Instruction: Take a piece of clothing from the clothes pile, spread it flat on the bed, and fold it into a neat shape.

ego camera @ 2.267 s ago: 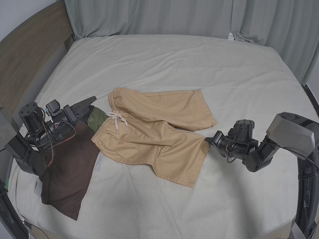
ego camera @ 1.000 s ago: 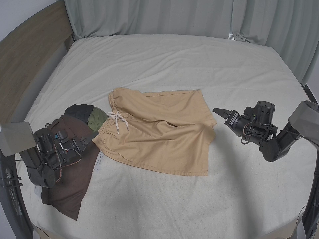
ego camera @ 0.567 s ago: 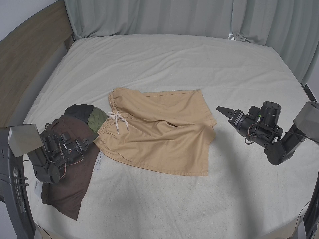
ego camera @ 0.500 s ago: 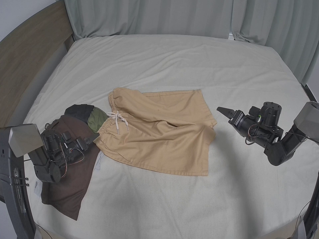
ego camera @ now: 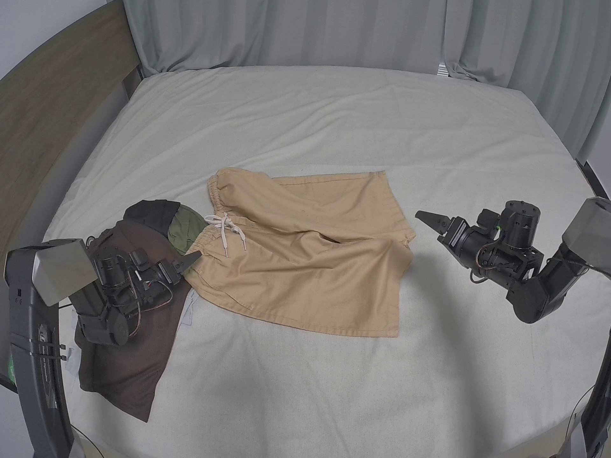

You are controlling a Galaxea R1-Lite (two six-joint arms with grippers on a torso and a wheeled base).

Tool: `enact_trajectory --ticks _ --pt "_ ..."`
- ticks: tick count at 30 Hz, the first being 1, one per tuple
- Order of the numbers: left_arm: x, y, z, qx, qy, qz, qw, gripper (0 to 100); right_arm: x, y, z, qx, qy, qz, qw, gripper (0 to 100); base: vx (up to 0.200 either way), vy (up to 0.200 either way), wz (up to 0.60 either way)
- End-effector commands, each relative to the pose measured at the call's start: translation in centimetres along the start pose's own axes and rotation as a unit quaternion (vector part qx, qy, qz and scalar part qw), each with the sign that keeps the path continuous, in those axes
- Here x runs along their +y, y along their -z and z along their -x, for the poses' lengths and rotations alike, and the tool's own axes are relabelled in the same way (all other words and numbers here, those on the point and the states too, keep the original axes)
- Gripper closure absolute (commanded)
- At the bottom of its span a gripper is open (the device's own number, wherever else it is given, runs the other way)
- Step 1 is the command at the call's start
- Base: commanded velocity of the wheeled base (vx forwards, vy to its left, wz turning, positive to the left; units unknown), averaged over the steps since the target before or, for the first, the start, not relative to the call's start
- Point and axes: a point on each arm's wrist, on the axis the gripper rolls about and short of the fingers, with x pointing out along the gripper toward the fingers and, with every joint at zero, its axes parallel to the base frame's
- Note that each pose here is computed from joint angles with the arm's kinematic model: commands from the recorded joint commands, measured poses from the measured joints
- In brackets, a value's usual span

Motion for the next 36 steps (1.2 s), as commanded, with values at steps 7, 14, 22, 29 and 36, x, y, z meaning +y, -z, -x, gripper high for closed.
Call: enact_trajectory --ticks 7,14,22,29,36 --pt "0.4 0.2 -0.4 -0.003 0.003 -0.001 1.0000 100 -2.0 5.5 2.5 0.116 0.005 -0.013 0.9931 0 0.000 0.000 0.00" --pt "-0.6 -0.1 0.0 -0.005 0.011 -0.007 0.9999 100 -6.2 10.5 1.3 0.147 0.012 -0.002 0.9890 0 0.000 0.000 0.00" --pt "-2.1 -0.6 0.4 -0.019 0.029 -0.020 0.9992 100 -8.7 13.2 0.6 0.167 0.026 -0.011 0.9856 0 0.000 0.000 0.00" --pt "-2.6 -0.9 0.7 -0.021 0.033 -0.022 0.9990 100 -7.6 14.5 -0.4 0.180 0.004 -0.013 0.9836 0 0.000 0.000 0.00" --pt "-2.4 -0.9 0.8 -0.022 0.030 -0.022 0.9991 100 -6.4 15.1 -0.8 0.180 -0.017 -0.027 0.9832 0 0.000 0.000 0.00"
